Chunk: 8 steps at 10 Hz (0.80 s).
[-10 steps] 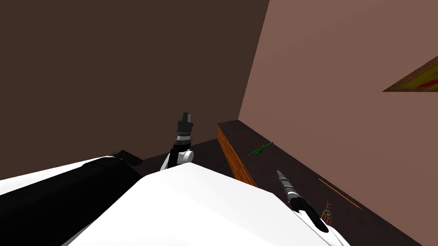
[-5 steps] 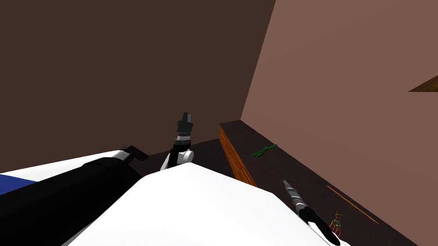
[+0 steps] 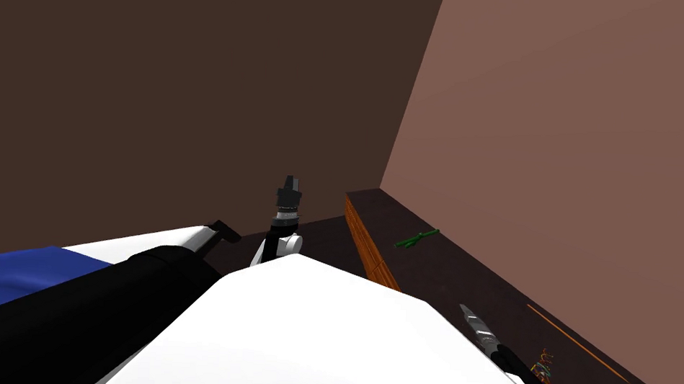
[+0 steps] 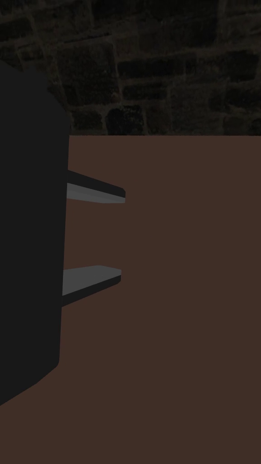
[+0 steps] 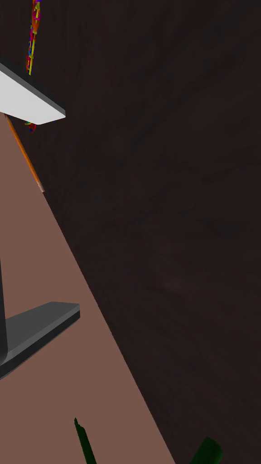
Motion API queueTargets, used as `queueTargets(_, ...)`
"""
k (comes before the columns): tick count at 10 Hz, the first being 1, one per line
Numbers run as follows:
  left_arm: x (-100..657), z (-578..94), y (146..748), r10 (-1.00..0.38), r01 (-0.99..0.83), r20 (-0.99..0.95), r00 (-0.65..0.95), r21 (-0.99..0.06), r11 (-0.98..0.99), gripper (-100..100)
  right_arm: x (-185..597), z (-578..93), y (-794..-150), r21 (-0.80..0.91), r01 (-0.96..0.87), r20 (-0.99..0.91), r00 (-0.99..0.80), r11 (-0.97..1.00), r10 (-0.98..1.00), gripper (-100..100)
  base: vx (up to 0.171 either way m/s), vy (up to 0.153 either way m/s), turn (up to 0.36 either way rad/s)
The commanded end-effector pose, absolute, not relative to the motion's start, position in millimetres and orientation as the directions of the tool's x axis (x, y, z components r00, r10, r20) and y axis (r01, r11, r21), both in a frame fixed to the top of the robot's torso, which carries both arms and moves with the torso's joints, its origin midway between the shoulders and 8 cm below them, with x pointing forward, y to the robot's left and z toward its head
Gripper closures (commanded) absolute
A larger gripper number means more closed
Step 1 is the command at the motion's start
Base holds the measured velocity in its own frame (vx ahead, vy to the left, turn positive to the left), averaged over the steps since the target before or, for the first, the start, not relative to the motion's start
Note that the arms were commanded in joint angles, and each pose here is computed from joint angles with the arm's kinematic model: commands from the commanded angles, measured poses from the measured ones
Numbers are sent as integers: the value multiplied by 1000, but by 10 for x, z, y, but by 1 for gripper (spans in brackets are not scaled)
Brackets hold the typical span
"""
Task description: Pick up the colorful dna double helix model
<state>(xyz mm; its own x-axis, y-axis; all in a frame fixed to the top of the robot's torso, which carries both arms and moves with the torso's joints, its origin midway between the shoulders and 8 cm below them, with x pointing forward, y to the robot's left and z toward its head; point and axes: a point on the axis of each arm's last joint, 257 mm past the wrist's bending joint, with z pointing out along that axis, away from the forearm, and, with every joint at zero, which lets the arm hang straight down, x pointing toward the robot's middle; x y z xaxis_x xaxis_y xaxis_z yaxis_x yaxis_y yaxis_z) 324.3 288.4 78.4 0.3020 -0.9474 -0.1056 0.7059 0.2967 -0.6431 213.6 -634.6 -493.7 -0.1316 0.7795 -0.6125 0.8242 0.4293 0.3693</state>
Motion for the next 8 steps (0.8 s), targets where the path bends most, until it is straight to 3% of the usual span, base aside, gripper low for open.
queueTargets(1, 3243, 784, 2884, -947, 706, -106, 302, -643, 297, 0, 1744, -5012, -6591, 273, 874, -620, -160, 402, 768, -100, -25, -36, 171)
queueTargets(8, 3243, 784, 2885, -947, 706, -106, 302, -643, 297, 0, 990, -5123, -6923, 101, 936, -616, -207, 336, 760, -100, -8, -24, 74)
